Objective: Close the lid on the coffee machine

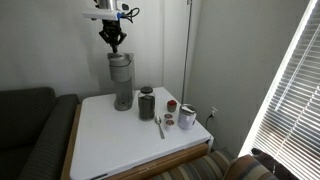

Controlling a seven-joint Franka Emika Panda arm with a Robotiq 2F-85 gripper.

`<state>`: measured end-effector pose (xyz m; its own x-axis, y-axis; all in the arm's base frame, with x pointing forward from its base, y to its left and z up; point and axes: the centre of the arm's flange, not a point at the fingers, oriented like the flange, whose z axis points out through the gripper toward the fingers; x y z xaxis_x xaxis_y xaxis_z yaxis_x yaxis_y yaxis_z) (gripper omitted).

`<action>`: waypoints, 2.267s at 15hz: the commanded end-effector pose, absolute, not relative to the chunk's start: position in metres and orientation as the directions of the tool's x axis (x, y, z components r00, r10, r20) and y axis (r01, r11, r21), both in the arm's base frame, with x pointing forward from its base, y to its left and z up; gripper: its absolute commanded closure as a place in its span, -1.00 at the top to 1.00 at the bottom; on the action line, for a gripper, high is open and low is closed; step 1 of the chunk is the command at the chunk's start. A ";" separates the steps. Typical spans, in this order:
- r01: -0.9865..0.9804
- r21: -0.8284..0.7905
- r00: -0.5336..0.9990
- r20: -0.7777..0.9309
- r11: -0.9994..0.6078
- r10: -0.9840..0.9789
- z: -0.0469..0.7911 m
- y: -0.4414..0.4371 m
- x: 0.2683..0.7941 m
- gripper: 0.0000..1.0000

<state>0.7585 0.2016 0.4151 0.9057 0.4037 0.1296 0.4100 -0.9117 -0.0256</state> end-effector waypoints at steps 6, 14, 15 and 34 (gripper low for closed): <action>0.372 -0.038 0.924 0.117 -0.928 0.365 0.408 0.200 0.767 -1.00; 0.373 -0.045 0.924 0.114 -0.927 0.366 0.411 0.200 0.759 -0.98; 0.372 -0.046 0.924 0.114 -0.927 0.365 0.411 0.200 0.759 -0.98; 0.333 -0.133 0.940 -0.028 -0.933 0.340 0.331 0.196 0.783 -1.00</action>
<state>0.7616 0.1939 0.3691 0.9357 0.3501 0.0429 0.3525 -0.9319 -0.0848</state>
